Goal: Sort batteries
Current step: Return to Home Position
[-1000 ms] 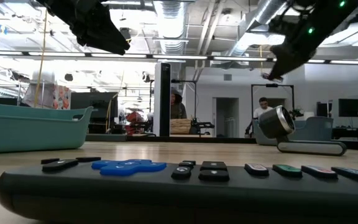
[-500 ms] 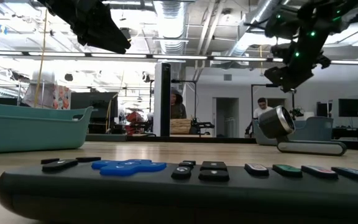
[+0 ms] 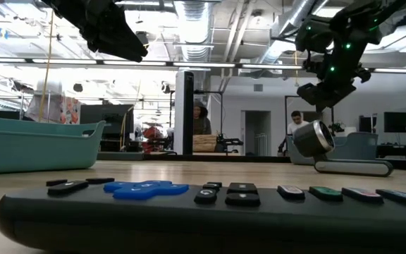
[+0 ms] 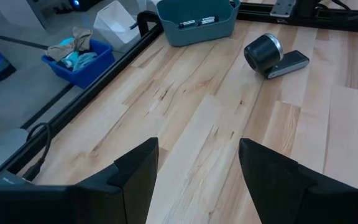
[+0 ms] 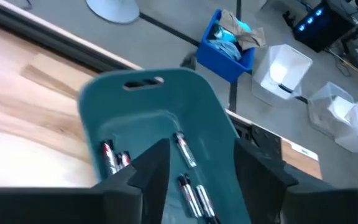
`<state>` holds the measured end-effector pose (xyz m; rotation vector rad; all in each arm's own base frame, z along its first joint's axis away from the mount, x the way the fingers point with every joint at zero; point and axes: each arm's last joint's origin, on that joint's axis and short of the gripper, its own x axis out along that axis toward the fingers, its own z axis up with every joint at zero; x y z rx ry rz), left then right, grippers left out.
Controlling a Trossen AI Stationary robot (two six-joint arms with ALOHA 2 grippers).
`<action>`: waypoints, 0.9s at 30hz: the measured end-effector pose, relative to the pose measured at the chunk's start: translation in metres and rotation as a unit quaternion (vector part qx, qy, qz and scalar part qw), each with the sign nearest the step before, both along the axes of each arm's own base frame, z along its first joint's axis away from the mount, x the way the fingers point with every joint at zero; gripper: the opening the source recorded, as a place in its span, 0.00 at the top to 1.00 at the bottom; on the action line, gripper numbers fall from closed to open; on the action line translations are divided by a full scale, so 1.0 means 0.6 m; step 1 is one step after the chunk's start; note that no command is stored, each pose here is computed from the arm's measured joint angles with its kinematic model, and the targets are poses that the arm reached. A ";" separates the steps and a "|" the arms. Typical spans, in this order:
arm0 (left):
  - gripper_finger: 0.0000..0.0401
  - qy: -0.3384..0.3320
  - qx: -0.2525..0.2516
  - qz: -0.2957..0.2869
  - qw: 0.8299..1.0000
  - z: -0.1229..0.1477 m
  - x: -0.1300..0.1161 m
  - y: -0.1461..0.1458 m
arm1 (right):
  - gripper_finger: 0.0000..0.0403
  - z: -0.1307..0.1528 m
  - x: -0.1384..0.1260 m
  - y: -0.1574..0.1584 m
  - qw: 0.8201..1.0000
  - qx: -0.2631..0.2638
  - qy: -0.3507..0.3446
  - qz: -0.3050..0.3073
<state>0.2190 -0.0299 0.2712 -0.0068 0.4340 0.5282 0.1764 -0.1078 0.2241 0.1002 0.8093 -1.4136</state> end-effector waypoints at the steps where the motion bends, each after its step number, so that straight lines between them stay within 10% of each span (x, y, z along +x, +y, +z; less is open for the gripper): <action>1: 0.46 0.000 0.000 0.000 1.000 0.000 0.000 0.000 | 0.52 0.001 0.003 0.003 1.000 -0.003 -0.006 0.006; 13: 0.46 -0.006 0.006 -0.012 1.000 0.001 0.002 -0.001 | 0.63 0.035 0.083 0.120 0.950 -0.019 -0.118 0.290; 22: 0.47 -0.090 0.018 -0.127 0.988 -0.020 0.013 -0.012 | 0.83 0.020 0.097 0.245 0.792 -0.064 -0.238 0.558; 27: 0.64 -0.094 0.036 -0.129 0.987 -0.029 0.004 -0.010 | 0.95 -0.001 0.074 0.295 0.728 -0.075 -0.246 0.636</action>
